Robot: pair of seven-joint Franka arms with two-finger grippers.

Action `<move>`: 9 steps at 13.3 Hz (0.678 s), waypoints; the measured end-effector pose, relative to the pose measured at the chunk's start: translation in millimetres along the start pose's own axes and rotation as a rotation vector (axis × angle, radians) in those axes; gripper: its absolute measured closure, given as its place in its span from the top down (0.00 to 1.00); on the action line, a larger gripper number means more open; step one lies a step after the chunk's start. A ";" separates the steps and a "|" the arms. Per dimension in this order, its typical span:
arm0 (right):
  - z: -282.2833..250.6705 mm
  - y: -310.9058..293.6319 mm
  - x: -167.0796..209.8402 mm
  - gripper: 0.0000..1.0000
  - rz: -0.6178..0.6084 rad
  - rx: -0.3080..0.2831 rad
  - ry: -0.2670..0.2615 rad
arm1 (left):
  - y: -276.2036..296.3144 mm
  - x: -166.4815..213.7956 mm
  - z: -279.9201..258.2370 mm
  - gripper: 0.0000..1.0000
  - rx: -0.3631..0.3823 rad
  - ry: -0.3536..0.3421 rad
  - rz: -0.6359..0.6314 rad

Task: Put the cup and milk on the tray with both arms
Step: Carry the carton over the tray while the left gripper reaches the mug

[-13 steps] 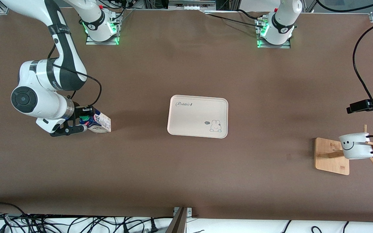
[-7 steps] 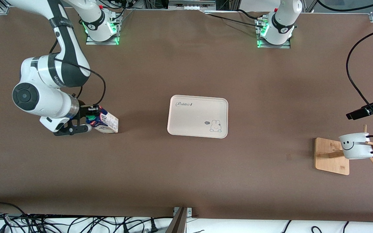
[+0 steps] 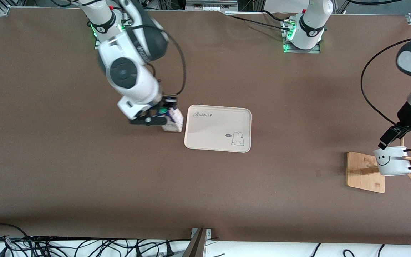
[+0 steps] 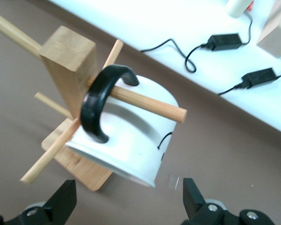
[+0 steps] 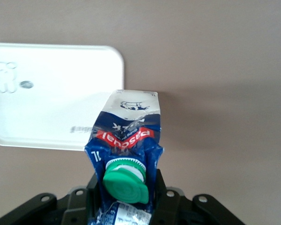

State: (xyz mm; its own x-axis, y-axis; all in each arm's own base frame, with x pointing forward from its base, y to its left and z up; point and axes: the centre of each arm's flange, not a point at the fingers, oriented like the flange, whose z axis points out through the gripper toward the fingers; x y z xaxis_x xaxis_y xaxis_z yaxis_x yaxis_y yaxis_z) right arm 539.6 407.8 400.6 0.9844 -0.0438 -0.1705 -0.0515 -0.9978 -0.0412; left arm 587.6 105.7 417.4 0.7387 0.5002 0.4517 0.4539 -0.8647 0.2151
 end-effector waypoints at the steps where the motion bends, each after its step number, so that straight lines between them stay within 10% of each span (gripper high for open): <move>1: 9.3 -19.1 -4.6 0.46 0.008 0.002 0.007 | 1.8 -6.2 4.2 1.00 -0.015 0.043 0.004; 5: 43.7 -43.6 5.1 0.46 0.044 0.020 0.033 | 3.0 -8.0 21.9 1.00 -0.075 0.257 0.009; 9: 61.1 -66.7 -6.1 0.47 0.040 0.025 0.050 | -1.7 -16.4 47.2 1.00 -0.082 0.298 0.008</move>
State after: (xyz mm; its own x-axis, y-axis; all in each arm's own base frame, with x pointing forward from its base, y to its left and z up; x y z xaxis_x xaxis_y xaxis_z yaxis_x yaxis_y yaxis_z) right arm 526.8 477.6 344.3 0.9885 -0.0871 -0.1235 -0.0950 -0.9937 -0.0598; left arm 598.2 101.1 368.7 0.5579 0.4682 0.6853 0.3982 -0.8754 0.2739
